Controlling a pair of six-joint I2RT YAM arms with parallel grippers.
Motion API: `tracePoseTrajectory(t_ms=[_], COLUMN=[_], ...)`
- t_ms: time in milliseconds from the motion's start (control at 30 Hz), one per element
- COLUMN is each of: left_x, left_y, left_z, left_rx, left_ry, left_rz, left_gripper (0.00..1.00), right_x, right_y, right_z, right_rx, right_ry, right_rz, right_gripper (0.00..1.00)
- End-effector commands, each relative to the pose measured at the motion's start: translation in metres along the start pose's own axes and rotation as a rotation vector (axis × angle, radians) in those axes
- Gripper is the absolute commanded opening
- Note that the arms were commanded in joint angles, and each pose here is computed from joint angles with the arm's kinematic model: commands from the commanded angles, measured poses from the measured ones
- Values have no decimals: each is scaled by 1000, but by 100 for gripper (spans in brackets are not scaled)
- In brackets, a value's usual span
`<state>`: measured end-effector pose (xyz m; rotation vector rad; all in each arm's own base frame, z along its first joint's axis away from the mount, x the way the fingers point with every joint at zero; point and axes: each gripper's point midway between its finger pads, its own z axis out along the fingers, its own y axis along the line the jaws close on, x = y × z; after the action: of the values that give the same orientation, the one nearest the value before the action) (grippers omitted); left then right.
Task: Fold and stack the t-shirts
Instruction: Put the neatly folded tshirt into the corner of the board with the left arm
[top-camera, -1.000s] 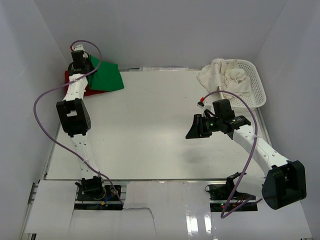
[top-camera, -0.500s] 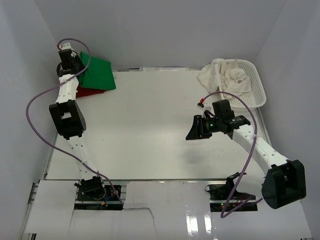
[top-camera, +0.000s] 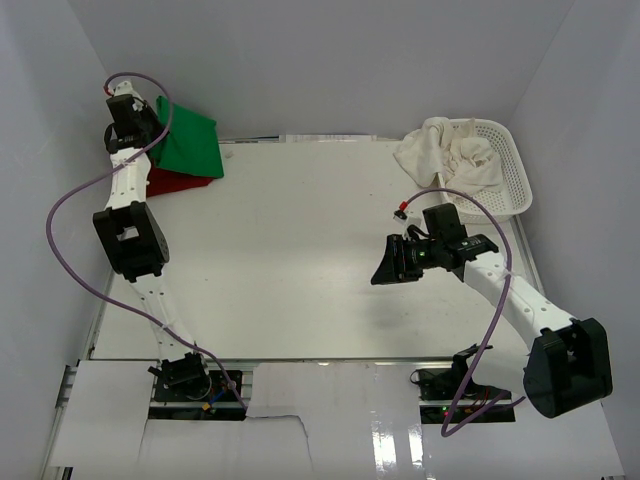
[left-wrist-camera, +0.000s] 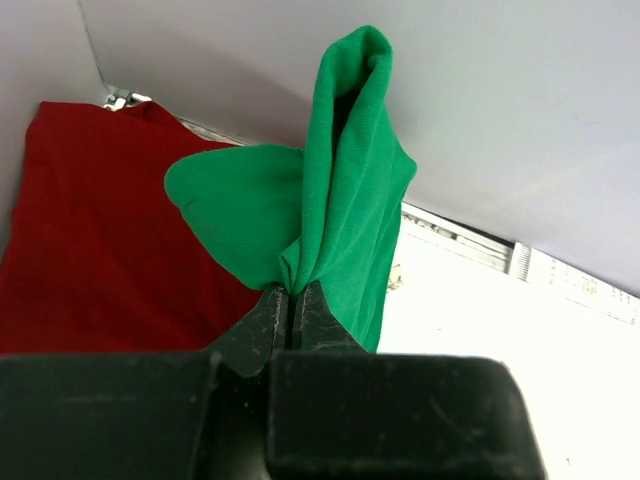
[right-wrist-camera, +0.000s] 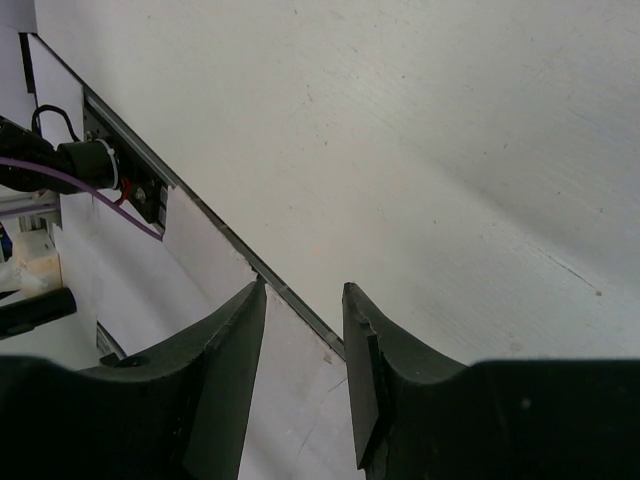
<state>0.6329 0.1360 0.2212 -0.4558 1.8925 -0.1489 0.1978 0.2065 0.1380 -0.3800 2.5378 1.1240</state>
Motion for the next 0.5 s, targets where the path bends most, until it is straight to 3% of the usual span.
tracePoseTrajectory(t_ms=[0,467], left_x=[-78,-103], left_y=[-31,-27], left_z=[-51,-68], left_rx=[69,23], left_ry=[-167,-228], left_rz=[11,51], left_gripper=[0,0], right_x=[-1,2], right_y=[6,8], right_z=[1,4], right_rx=[-33,-42], right_ry=[-5,-4], right_rz=[-15,-11], right_gripper=[43,43])
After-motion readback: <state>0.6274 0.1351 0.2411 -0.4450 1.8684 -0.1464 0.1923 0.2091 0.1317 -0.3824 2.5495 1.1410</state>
